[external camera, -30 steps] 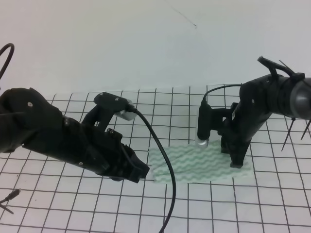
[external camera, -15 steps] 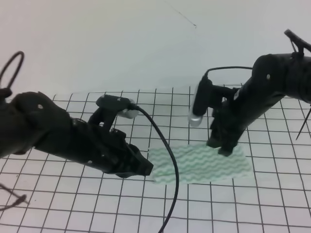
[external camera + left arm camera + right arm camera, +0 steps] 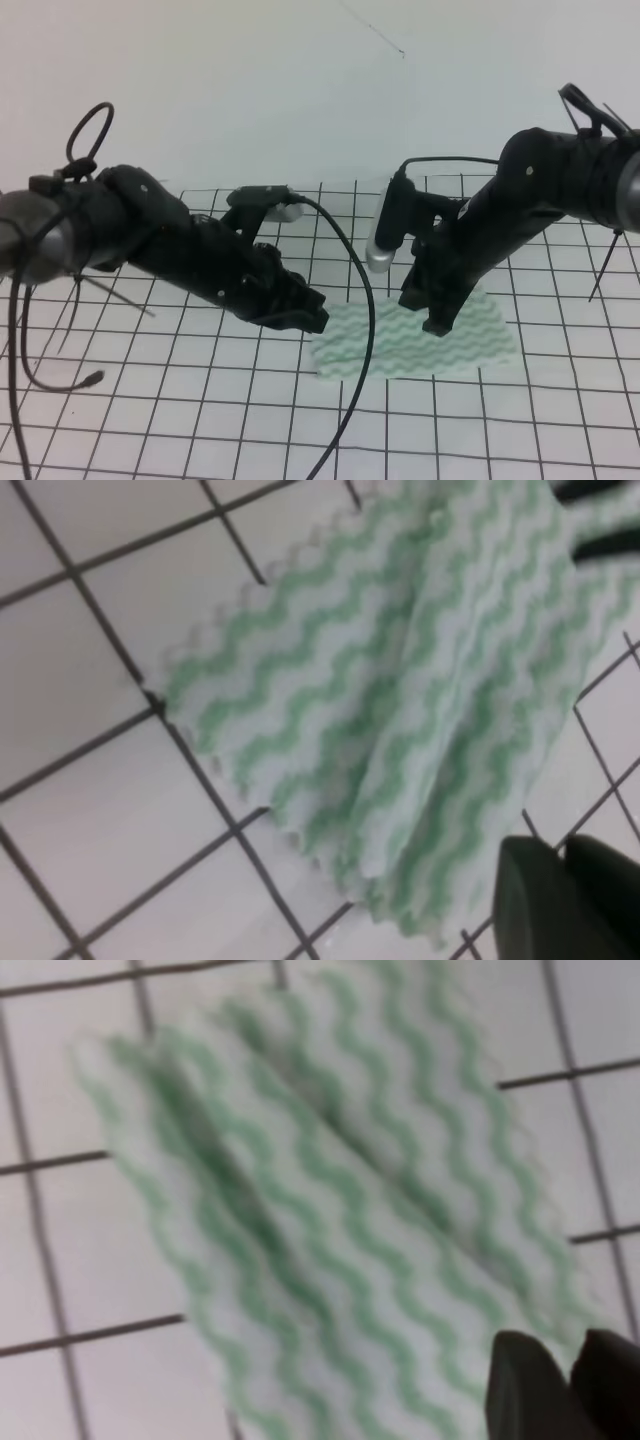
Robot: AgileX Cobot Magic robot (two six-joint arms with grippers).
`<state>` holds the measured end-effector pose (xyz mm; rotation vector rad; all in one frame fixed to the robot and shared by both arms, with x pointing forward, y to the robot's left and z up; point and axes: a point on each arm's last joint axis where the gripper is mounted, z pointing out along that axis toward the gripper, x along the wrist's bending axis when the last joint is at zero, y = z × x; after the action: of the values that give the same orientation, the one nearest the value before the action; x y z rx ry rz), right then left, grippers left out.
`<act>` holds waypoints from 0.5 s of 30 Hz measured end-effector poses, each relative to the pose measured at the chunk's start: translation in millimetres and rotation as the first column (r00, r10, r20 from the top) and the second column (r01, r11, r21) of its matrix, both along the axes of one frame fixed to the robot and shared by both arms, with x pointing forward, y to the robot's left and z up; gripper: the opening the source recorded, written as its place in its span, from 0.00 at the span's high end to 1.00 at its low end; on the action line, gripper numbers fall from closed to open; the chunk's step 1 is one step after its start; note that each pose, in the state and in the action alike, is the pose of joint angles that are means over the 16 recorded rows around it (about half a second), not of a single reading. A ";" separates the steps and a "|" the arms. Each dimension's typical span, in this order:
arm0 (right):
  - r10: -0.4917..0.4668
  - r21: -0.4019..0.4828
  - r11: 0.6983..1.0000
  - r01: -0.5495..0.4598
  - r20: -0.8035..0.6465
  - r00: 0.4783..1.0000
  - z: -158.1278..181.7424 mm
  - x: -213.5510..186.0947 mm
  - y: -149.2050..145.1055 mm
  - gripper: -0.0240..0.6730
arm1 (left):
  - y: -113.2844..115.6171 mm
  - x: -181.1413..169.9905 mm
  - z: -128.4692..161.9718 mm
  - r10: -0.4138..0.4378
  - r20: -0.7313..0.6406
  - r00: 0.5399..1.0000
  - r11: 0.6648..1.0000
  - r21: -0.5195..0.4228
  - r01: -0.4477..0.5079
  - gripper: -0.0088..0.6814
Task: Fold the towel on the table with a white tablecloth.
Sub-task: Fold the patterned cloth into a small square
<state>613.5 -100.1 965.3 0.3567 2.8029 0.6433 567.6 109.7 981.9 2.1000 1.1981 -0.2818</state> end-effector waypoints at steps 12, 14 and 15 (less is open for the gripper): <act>0.030 -0.044 0.999 -0.032 -0.049 0.998 -2.7 -6.1 -0.6 0.81 | -10.8 29.1 -26.5 -0.009 -0.098 0.995 1.000 0.013 0.010 0.46; 0.030 -0.048 0.998 -0.033 -0.055 0.998 -3.0 -6.6 -0.9 0.81 | -12.8 32.1 -32.3 -0.016 -0.116 0.993 1.000 0.011 0.018 0.46; 0.030 -0.050 0.998 -0.033 -0.057 0.998 -3.1 -6.8 -1.1 0.81 | -13.9 33.5 -35.0 -0.020 -0.126 0.992 1.000 0.009 0.021 0.47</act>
<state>606.7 -101.2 962.2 0.3263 2.8783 0.5765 601.1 95.9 946.9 2.1315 1.2533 -0.4235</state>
